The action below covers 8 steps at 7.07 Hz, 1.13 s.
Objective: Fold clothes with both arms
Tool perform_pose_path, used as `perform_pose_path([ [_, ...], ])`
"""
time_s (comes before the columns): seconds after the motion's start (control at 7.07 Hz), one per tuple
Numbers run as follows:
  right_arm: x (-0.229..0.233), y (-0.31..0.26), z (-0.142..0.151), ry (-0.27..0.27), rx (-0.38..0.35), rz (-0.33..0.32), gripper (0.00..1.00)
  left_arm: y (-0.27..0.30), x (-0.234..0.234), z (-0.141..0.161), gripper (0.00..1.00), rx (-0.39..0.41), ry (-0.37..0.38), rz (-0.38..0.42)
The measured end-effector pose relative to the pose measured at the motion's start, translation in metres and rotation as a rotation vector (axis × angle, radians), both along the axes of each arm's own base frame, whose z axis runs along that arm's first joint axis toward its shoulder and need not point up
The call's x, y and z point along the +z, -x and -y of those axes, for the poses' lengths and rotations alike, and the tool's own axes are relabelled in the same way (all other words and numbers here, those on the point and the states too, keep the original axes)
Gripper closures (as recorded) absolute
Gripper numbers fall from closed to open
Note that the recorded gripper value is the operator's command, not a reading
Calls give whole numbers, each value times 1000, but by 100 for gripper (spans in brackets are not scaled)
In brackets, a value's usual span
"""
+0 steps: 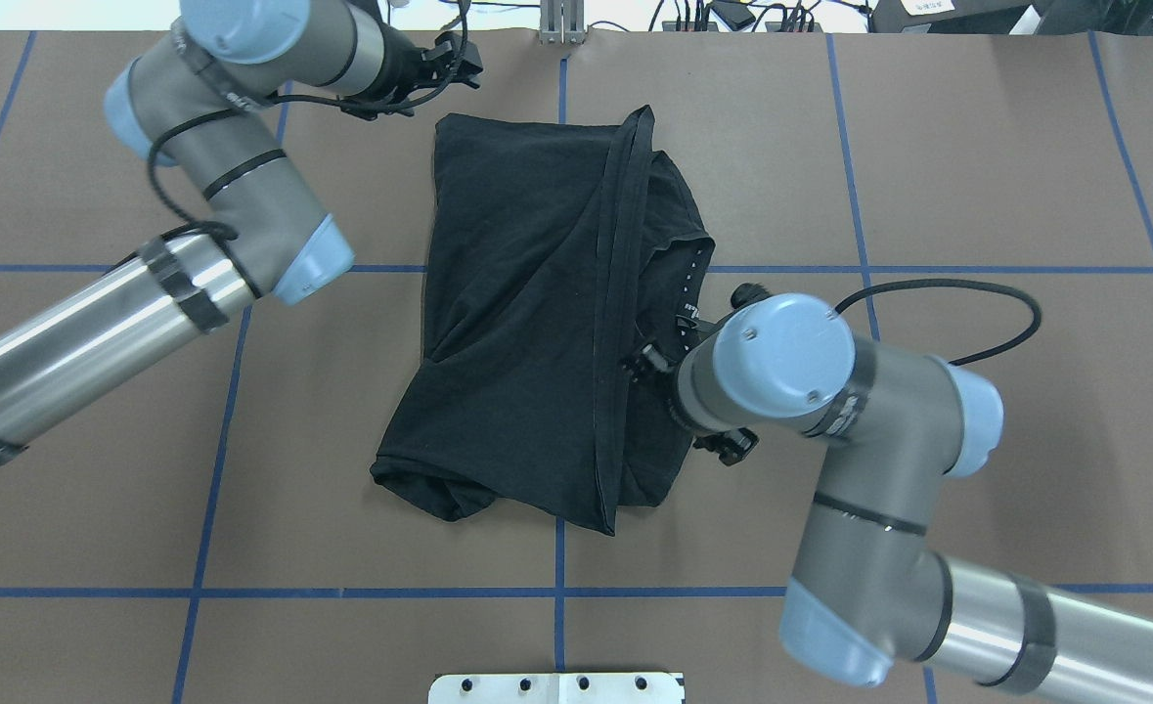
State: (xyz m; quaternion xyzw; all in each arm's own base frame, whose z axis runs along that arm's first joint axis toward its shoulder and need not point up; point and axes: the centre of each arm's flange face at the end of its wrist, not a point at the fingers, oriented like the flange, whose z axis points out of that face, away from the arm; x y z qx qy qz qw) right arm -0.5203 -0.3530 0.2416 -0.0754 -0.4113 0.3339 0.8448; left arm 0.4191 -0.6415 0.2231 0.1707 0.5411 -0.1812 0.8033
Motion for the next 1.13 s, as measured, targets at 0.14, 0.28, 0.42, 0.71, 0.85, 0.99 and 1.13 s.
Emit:
perform_pose_path([
  [0.14,-12,20,-22,-73,-96,-52,28,20,10,-28,9,18,3,-5],
  [0.28,-20,39,-41,-153,-181,-89,29,35,19,-48,9,26,3,-10],
  [0.42,-22,59,-51,-223,-251,-126,32,42,22,-57,9,28,4,-14],
  [0.71,-16,80,-56,-305,-353,-192,58,46,25,-63,9,28,7,-17],
  [0.85,-16,84,-59,-326,-387,-214,82,46,25,-64,9,29,8,-19],
  [0.99,-21,87,-61,-335,-406,-227,100,46,25,-65,9,29,9,-19],
  [1.13,-27,89,-61,-340,-418,-237,100,45,26,-65,9,30,10,-19],
])
